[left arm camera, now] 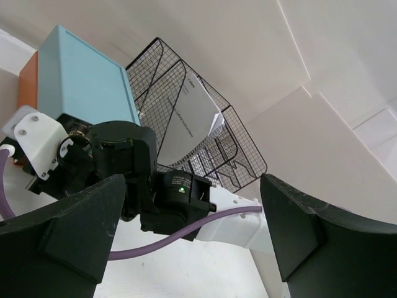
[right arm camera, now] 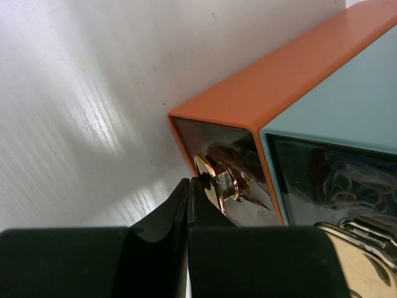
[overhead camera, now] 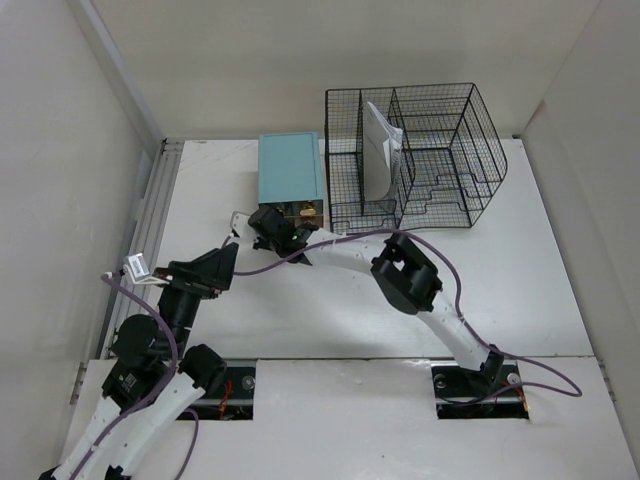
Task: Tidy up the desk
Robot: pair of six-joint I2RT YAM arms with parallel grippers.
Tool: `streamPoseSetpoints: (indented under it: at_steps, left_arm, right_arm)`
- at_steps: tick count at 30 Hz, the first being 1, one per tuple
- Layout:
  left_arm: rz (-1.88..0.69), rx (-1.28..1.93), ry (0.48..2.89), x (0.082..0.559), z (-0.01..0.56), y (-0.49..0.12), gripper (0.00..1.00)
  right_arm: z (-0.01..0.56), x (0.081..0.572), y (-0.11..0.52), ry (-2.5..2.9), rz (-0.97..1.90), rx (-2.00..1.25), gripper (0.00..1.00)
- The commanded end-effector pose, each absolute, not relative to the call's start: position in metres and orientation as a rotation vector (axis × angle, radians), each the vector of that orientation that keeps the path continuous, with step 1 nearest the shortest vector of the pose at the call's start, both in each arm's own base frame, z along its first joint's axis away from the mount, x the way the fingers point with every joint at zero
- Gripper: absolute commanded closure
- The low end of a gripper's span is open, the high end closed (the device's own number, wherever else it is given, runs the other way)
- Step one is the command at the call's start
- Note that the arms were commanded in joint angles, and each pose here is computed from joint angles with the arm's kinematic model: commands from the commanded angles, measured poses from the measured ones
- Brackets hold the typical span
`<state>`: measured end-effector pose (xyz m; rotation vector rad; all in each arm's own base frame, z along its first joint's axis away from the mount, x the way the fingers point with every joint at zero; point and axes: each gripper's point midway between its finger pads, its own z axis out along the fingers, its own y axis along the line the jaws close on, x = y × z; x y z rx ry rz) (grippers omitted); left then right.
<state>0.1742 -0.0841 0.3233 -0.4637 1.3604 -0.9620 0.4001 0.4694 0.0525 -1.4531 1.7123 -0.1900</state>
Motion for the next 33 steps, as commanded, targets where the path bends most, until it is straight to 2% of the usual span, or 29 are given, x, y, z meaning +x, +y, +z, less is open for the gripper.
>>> streamPoseSetpoints:
  at_steps: [1, 6, 9, 10, 11, 12, 15, 16, 17, 18, 19, 20, 22, 26, 28, 31, 33]
  left_arm:
    - [-0.978, -0.455, 1.298, 0.167, 0.343, -0.077, 0.12]
    - [-0.984, -0.447, 1.301, 0.165, 0.344, -0.078, 0.12]
    - [-0.989, -0.448, 1.292, 0.164, 0.346, -0.076, 0.12]
    - [-0.989, -0.448, 1.292, 0.162, 0.347, -0.075, 0.12]
    - [-0.995, -0.440, 1.294, 0.162, 0.348, -0.077, 0.12]
    - [-0.995, -0.440, 1.294, 0.162, 0.348, -0.077, 0.12]
    - [-1.017, -0.423, 1.255, 0.156, 0.359, -0.075, 0.12]
    - [-1.025, -0.423, 1.240, 0.156, 0.363, -0.075, 0.12]
    - [-1.018, -0.415, 1.230, 0.155, 0.365, -0.074, 0.12]
    - [-1.023, -0.415, 1.221, 0.155, 0.367, -0.074, 0.12]
    - [-1.012, -0.408, 1.222, 0.155, 0.367, -0.073, 0.11]
    - [-0.994, -0.421, 1.234, 0.160, 0.367, -0.073, 0.08]
    - [-0.943, -0.426, 1.250, 0.164, 0.371, -0.070, 0.01]
    - [-0.791, -0.452, 1.374, 0.189, 0.360, -0.073, 0.01]
    - [-0.715, -0.425, 1.449, 0.206, 0.353, -0.083, 0.01]
    - [-0.585, -0.298, 1.591, 0.228, 0.336, -0.104, 0.01]
    - [-0.497, -0.203, 1.634, 0.237, 0.346, -0.109, 0.01]
  right_arm:
    - [0.083, 0.418, 0.476, 1.668, -0.225, -1.323, 1.00]
    - [0.081, 0.408, 0.478, 1.656, -0.178, -1.408, 1.00]
    - [0.066, 0.352, 0.488, 1.590, 0.113, -1.747, 1.00]
    - [0.084, 0.320, 0.499, 1.504, 0.327, -1.843, 1.00]
    - [0.083, 0.296, 0.489, 1.507, 0.418, -1.938, 1.00]
    - [0.092, 0.279, 0.487, 1.434, 0.495, -2.015, 0.87]
    - [0.133, 0.241, 0.475, 1.350, 0.672, -2.077, 0.64]
    - [0.157, 0.237, 0.470, 1.329, 0.671, -2.044, 0.31]
    - [0.170, 0.246, 0.465, 1.361, 0.606, -1.988, 0.08]
    - [0.191, 0.255, 0.468, 1.336, 0.561, -1.905, 0.00]
    - [0.192, 0.258, 0.459, 1.405, 0.533, -1.828, 0.00]
    - [0.239, 0.268, 0.449, 1.380, 0.469, -1.669, 0.00]
    - [0.295, 0.313, 0.426, 1.401, 0.245, -1.302, 0.00]
    - [0.344, 0.347, 0.356, 1.530, 0.019, -0.848, 0.00]
    - [0.365, 0.349, 0.329, 1.541, -0.059, -0.729, 0.00]
    - [0.370, 0.337, 0.311, 1.526, -0.059, -0.735, 0.00]
    - [0.364, 0.332, 0.301, 1.529, -0.053, -0.748, 0.00]
